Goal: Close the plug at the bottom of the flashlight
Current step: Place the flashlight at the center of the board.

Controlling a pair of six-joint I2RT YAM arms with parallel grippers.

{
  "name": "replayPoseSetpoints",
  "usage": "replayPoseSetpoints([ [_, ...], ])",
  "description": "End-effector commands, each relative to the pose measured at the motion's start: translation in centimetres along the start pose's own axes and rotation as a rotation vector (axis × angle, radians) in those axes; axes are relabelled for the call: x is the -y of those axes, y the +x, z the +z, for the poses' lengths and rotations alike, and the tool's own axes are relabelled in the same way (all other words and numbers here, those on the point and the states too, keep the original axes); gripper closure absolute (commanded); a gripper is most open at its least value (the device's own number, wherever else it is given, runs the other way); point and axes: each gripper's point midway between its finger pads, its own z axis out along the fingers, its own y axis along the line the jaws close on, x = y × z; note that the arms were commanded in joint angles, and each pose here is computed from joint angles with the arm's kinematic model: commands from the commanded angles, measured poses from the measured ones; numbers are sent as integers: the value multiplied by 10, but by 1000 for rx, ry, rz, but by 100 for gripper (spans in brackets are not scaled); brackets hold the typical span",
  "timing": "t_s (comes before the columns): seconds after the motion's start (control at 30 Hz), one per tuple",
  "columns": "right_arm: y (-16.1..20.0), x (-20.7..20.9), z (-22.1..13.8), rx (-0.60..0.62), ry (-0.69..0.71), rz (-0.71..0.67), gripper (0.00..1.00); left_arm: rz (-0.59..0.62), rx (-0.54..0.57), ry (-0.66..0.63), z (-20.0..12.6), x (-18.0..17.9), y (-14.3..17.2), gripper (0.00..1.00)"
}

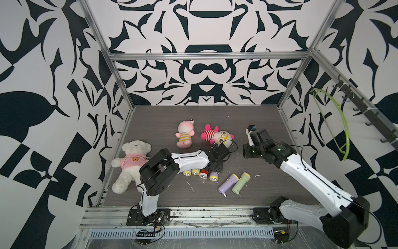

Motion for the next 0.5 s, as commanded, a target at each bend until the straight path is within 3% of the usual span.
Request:
replayPoseSetpoints([
  [0.0,-9,0,-5,39,-1,10,100,16,-33,2,0,2,6,0],
  [0.27,-9,0,-4,34,0,9,100,30,15,-17,-20,5,1,0],
  [0.47,-10,2,-6,36,10,6,100,99,195,-74,-78,16,-27,0],
])
